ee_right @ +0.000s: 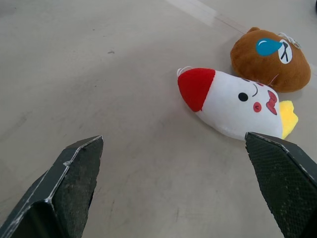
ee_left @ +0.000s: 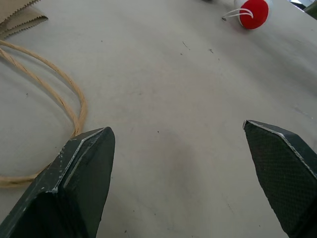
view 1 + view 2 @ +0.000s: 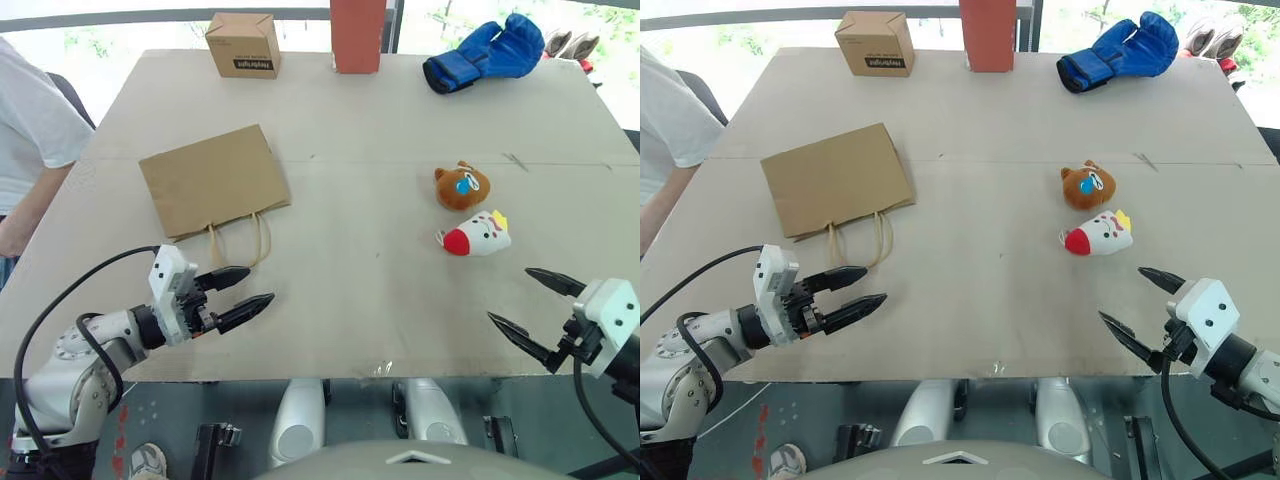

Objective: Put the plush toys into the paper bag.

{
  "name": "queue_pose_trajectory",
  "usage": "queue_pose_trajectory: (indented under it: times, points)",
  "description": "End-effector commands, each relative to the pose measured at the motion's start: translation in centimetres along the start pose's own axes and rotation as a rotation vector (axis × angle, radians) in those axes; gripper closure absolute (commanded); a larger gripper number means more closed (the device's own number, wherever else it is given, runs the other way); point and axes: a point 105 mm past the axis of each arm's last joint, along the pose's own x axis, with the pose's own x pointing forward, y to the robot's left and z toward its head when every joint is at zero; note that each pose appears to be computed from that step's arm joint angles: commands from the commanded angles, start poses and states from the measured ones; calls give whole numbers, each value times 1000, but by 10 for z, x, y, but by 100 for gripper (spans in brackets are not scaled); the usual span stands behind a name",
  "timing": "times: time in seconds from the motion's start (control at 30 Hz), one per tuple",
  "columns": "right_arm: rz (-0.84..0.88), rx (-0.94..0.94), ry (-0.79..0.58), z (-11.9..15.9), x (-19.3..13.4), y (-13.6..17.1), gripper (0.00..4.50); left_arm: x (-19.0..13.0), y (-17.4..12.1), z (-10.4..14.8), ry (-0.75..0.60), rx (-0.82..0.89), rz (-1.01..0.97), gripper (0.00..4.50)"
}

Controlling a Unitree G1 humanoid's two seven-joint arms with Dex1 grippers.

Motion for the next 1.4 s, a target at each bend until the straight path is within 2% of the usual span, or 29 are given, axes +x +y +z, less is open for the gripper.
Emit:
queue_pose_trajectory:
  times: [0.03,0.1,0.2,0.37,0.5,0.83,1.07,1.23,1.27,1.4]
  points:
    - [11,-36,-70,17,8,1,0,-5,7,18,-56,62,30,2]
    - [53,-57,-131,32,24,8,0,-13,27,30,-121,77,103,2]
    - [96,-70,-184,46,36,14,0,-23,45,38,-119,137,140,2]
    - [205,-82,-245,63,49,32,0,-45,77,56,-25,315,139,2]
    - [297,-96,-272,71,57,46,0,-51,88,52,109,487,71,2]
    - [356,-102,-303,78,65,59,0,-49,99,49,282,746,-76,2]
    - [347,-98,-309,78,66,62,0,-33,97,52,259,941,-123,2]
    - [341,-101,-309,78,67,61,0,-17,89,54,203,1014,-158,2]
    - [339,-103,-309,78,68,61,0,-13,87,56,178,1008,-157,52]
    - [328,-99,-311,78,69,61,0,-5,80,54,131,966,-177,161]
